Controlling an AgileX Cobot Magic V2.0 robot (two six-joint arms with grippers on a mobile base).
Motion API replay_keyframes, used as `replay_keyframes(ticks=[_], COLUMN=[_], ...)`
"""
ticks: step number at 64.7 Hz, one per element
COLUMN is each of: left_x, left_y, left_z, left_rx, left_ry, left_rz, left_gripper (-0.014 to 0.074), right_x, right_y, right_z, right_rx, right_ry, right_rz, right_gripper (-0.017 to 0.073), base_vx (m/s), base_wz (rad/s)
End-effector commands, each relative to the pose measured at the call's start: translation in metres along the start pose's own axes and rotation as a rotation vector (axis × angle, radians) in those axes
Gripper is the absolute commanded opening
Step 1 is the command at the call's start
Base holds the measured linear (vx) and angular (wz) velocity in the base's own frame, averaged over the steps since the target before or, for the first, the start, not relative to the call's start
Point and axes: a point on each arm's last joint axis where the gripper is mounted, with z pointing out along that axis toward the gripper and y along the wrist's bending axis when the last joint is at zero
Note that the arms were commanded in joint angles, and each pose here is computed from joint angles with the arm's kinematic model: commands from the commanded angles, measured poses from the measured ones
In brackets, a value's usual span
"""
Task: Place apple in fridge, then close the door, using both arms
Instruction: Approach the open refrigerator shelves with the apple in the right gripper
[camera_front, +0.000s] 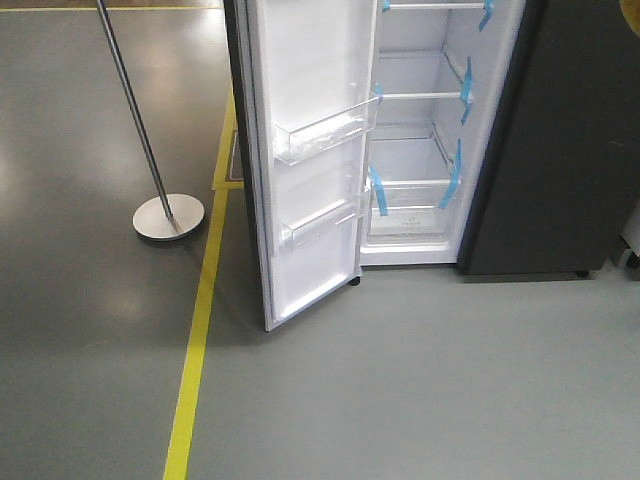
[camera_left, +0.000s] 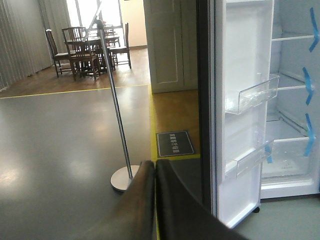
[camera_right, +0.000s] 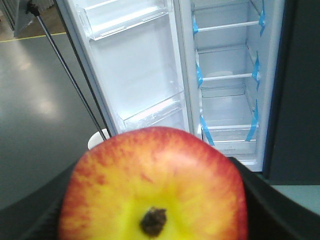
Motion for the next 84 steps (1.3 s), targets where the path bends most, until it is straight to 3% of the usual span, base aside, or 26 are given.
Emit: replay_keyframes(ticks=[1, 84], left_x=[-0.0131, -0.0131], left_y=[0.0001, 0.0001], left_z=[-0.0025, -0.0025], left_rx=[0.001, 0.001], left_ry=[-0.106, -0.106], left_rz=[-0.012, -0.012], left_gripper=[-0.0006, -0.0006], right_x=[-0.0188, -0.0188], right_y=[0.0033, 0.0033], right_z=[-0.0157, -0.0157], right_rx=[-0.004, -0.004], right_ry=[-0.139, -0.139], right_rz=[-0.009, -0.009], right_gripper=[0.0060, 0.0060], base_vx=[0.02, 0.04], base_wz=[-0.01, -0.02])
